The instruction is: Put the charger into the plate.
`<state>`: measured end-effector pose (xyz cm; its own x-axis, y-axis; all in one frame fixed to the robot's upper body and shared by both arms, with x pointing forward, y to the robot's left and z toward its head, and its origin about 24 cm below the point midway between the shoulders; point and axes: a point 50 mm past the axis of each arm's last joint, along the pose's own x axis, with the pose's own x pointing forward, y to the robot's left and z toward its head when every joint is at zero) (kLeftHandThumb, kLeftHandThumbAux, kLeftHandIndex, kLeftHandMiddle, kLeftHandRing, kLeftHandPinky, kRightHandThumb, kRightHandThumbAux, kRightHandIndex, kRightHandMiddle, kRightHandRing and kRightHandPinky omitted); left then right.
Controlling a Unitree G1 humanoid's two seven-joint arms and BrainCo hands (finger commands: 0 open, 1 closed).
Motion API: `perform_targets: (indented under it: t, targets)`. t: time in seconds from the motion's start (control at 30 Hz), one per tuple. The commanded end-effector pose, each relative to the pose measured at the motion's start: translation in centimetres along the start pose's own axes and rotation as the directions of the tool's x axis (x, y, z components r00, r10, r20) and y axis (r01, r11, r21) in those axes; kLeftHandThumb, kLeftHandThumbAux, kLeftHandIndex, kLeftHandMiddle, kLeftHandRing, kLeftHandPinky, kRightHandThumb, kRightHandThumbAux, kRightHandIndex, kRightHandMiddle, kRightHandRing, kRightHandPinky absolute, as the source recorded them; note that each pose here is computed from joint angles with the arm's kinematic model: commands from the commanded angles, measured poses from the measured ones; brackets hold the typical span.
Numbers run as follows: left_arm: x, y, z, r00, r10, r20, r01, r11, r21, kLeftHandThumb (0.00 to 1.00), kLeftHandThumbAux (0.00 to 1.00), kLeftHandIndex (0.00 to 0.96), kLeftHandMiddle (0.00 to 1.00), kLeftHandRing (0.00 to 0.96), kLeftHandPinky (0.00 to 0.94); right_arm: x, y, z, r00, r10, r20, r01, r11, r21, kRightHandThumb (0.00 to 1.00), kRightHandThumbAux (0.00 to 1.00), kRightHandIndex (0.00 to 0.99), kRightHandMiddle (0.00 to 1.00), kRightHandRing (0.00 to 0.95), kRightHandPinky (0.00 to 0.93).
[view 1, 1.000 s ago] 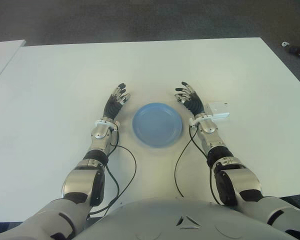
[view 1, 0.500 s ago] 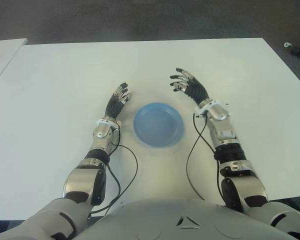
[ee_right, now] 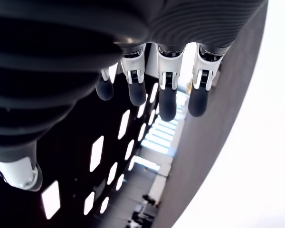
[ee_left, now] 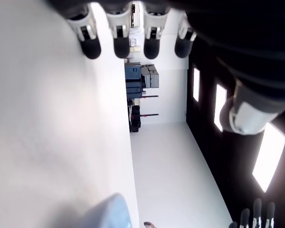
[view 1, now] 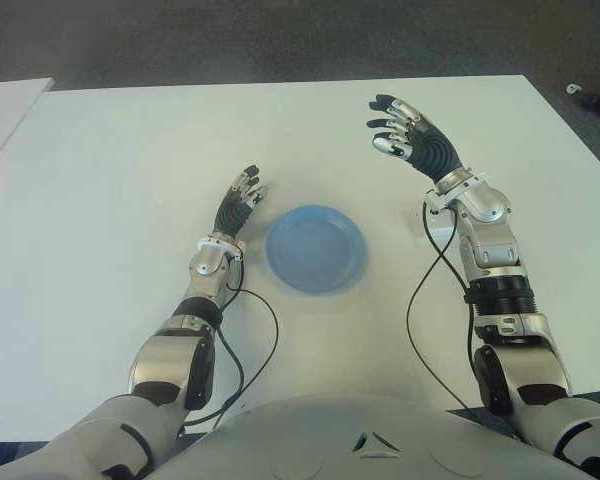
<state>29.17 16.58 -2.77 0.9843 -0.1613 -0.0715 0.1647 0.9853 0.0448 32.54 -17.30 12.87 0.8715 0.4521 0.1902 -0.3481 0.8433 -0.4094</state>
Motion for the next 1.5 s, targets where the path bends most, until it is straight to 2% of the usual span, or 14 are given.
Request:
perform_targets:
  t: [0.03,0.23,0.3,0.37,0.4,0.47,0.67,0.73,0.83,1.03,1.17,1.5]
  targets:
    - [-1.0,-0.6,-1.9,0.994,-0.015,-0.108,0.015,1.000,-0.001,0.054,0.493,0.000,0.000,0.000,0.000,0.0,-0.5,0.0,1.000,0.001,0.010,0.000,0.994,-0.110,0.515,0.453,0.000,0.071,0.119,0.165]
    - [-1.0,-0.7,-1.9,0.994,-0.013,-0.105,0.013,1.000,-0.001,0.051,0.503,0.000,0.000,0.000,0.000,-0.6,-1.3,-0.7,1.000,0.002,-0.011,-0.005,0.963,-0.270,0.480,0.385,0.000,0.034,0.067,0.108]
    - [-1.0,-0.7,-2.0,0.994,-0.012,-0.105,0.012,1.000,-0.004,0.051,0.507,0.000,0.000,0.000,0.000,-1.1,-2.4,-1.8,0.998,0.024,-0.067,-0.049,0.907,-0.418,0.456,0.363,0.000,0.023,0.052,0.089]
    - [-1.0,-0.6,-2.0,0.994,-0.011,-0.106,0.011,1.000,-0.005,0.050,0.514,0.000,0.000,0.000,0.000,-1.4,-3.2,-2.7,0.993,0.042,-0.114,-0.095,0.852,-0.514,0.416,0.346,0.000,0.014,0.042,0.080]
    - [-1.0,-0.6,-2.0,0.994,-0.011,-0.107,0.011,1.000,-0.005,0.050,0.516,0.000,0.000,0.000,0.000,-1.5,-3.4,-3.0,0.991,0.046,-0.127,-0.108,0.836,-0.537,0.394,0.339,0.000,0.011,0.036,0.070]
    - [-1.1,-0.7,-2.0,0.994,-0.013,-0.106,0.012,1.000,-0.006,0.049,0.519,0.000,0.000,0.000,0.000,-2.1,-4.5,-4.6,0.975,0.048,-0.216,-0.170,0.790,-0.589,0.368,0.327,0.000,0.006,0.026,0.051]
    - [-1.2,-0.7,-2.1,0.994,-0.016,-0.104,0.015,1.000,-0.008,0.042,0.521,0.000,0.000,0.000,0.000,-3.1,-5.3,-5.8,0.958,0.065,-0.279,-0.238,0.723,-0.649,0.315,0.268,0.000,0.000,0.002,0.005]
    - [-1.3,-0.7,-2.1,0.995,-0.016,-0.099,0.015,1.000,-0.010,0.034,0.522,0.000,0.000,0.000,0.000,-3.8,-5.5,-6.2,0.950,0.073,-0.305,-0.271,0.680,-0.681,0.307,0.225,0.000,0.000,0.000,0.002]
    - [-1.3,-0.7,-2.1,0.995,-0.015,-0.095,0.014,1.000,-0.013,0.023,0.522,0.000,0.000,0.000,0.000,-4.7,-5.8,-6.7,0.941,0.078,-0.329,-0.303,0.624,-0.720,0.306,0.168,0.000,0.000,0.000,0.000]
    - [-1.3,-0.7,-2.0,0.996,-0.018,-0.088,0.016,1.000,-0.024,0.010,0.527,0.000,0.000,0.000,0.000,-6.4,-5.9,-7.8,0.934,0.058,-0.352,-0.322,0.562,-0.762,0.336,0.103,0.000,0.000,0.000,0.000]
    - [-1.3,-0.6,-1.9,0.996,-0.022,-0.085,0.019,0.999,-0.031,0.007,0.530,0.000,0.000,0.000,0.000,-7.3,-6.0,-8.8,0.924,0.027,-0.380,-0.335,0.534,-0.776,0.353,0.078,0.000,0.000,0.000,0.000]
    - [-1.2,-0.6,-1.9,0.996,-0.025,-0.089,0.021,0.999,-0.040,0.001,0.535,0.000,0.000,0.000,0.000,-8.0,-6.1,-9.9,0.904,-0.003,-0.427,-0.368,0.500,-0.784,0.372,0.058,0.000,0.000,0.000,0.000]
